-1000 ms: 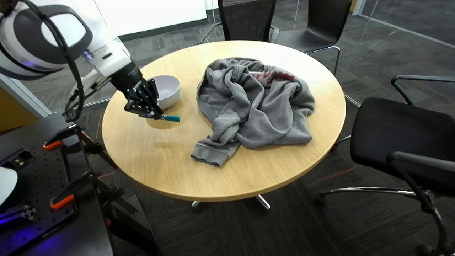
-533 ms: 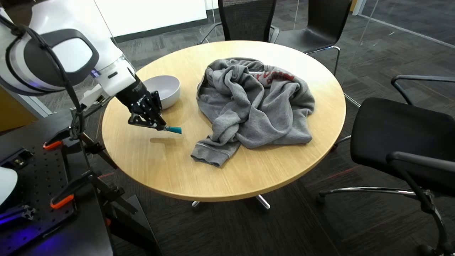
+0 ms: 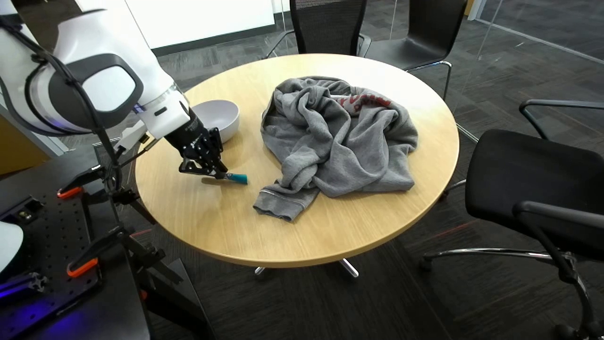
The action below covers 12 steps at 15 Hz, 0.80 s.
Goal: Move the marker from left to right.
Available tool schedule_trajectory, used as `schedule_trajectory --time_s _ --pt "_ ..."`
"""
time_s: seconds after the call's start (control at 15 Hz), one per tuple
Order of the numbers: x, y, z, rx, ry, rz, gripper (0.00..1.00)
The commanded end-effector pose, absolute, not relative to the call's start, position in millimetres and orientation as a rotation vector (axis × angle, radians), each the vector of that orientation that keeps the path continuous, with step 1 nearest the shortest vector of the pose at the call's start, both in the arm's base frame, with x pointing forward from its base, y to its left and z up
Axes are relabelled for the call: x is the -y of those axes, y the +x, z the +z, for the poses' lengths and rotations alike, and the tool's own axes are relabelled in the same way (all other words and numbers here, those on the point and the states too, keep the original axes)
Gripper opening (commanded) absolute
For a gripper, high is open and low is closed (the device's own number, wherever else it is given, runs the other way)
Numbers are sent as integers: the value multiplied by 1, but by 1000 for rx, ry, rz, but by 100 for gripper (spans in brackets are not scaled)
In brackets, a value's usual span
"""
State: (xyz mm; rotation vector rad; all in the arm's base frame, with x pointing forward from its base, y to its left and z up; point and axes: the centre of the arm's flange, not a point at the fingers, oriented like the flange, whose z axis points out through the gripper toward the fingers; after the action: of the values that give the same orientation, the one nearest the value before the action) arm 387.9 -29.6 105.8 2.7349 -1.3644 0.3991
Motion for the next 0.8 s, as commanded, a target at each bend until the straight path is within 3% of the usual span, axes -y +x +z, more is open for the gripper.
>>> schedule_trajectory --time_s 0.0,0.13,0.53,0.73 --pt "30 394 100 1404 2737 424 43" --pt "29 396 101 1400 2735 428 49" --pt "29 393 108 1408 2724 437 95" --pt "27 386 120 1427 2709 450 100"
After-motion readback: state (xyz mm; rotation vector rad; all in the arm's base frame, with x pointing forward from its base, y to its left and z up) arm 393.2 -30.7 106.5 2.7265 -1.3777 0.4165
